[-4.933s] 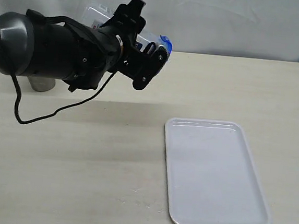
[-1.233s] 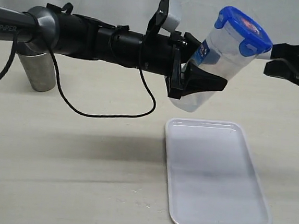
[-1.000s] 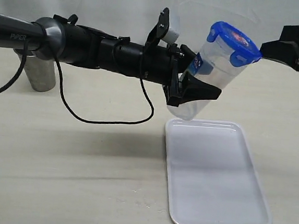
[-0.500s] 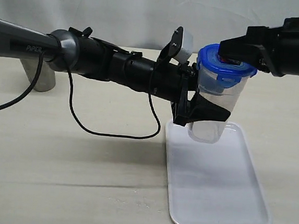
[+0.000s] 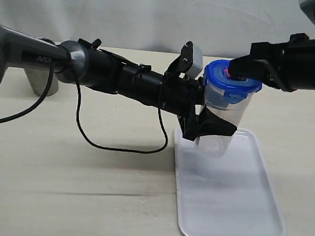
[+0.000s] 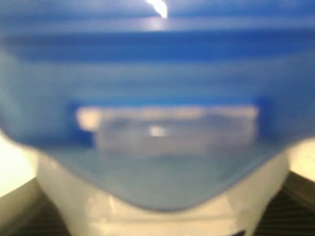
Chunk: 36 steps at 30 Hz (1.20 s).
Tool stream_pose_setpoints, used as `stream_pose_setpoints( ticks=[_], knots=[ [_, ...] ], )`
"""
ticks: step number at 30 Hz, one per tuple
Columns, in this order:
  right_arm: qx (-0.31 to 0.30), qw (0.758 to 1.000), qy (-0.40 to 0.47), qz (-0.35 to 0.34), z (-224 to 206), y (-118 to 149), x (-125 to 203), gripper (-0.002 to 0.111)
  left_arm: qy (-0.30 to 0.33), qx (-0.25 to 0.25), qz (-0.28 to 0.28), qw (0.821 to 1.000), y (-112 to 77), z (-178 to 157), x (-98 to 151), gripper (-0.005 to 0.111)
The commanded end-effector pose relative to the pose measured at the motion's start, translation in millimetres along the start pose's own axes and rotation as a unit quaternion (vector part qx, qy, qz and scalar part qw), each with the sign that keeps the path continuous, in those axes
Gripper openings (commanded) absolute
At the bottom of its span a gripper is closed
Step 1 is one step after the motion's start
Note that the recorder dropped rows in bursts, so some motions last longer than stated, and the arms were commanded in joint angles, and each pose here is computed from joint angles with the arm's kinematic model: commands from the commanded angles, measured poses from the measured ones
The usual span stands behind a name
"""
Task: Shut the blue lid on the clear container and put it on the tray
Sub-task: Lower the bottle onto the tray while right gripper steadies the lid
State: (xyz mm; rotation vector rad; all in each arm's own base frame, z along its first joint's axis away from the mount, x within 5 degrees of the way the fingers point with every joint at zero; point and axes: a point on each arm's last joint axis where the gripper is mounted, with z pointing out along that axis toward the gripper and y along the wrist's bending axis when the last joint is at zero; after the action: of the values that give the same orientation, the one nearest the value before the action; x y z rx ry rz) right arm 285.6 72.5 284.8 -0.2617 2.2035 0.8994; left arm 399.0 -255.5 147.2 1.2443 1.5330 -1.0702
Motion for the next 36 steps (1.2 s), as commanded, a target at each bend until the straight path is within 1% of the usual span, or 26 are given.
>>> stream_pose_setpoints(
  ticks=[1, 6, 14, 20, 22, 23, 26, 32, 34, 36],
  knots=[
    [0.01, 0.999, 0.033, -0.001, 9, -10, 10, 0.004, -0.029, 0.011, -0.009, 0.999, 0.3, 3, 4, 0.0],
    [0.037, 0.998, 0.038, 0.016, 16, -22, 19, 0.004, -0.032, 0.023, -0.015, 0.999, -0.5, 5, 10, 0.0],
    [0.019, 0.998, 0.062, 0.02, 17, -21, 28, 0.004, -0.029, 0.042, -0.032, 0.998, -2.6, 15, 28, 0.0],
    [0.034, 0.996, 0.074, 0.036, 20, -27, 42, 0.004, -0.022, 0.033, -0.029, 0.999, -1.4, 19, 29, 0.0],
    [0.034, 0.996, 0.074, 0.036, 20, -27, 42, 0.004, -0.009, 0.016, -0.029, 0.999, 1.8, 19, 31, 0.0],
    [0.033, 0.996, 0.075, 0.035, 20, -27, 42, 0.004, 0.009, 0.012, -0.021, 1.0, 1.9, 20, 34, 0.0],
    [0.03, 0.996, 0.076, 0.035, 20, -27, 42, 0.004, 0.048, 0.017, 0.002, 0.999, 0.7, 20, 41, 0.0],
    [0.029, 0.996, 0.077, 0.035, 20, -27, 42, 0.004, 0.047, 0.025, 0.005, 0.999, -1.0, 20, 41, 0.0],
    [0.029, 0.996, 0.077, 0.034, 20, -27, 42, 0.004, 0.047, 0.025, 0.005, 0.999, -1.0, 20, 41, 0.002],
    [0.029, 0.996, 0.077, 0.034, 20, -27, 42, 0.004, 0.047, 0.026, 0.005, 0.999, -1.2, 20, 41, 0.012]
  ],
)
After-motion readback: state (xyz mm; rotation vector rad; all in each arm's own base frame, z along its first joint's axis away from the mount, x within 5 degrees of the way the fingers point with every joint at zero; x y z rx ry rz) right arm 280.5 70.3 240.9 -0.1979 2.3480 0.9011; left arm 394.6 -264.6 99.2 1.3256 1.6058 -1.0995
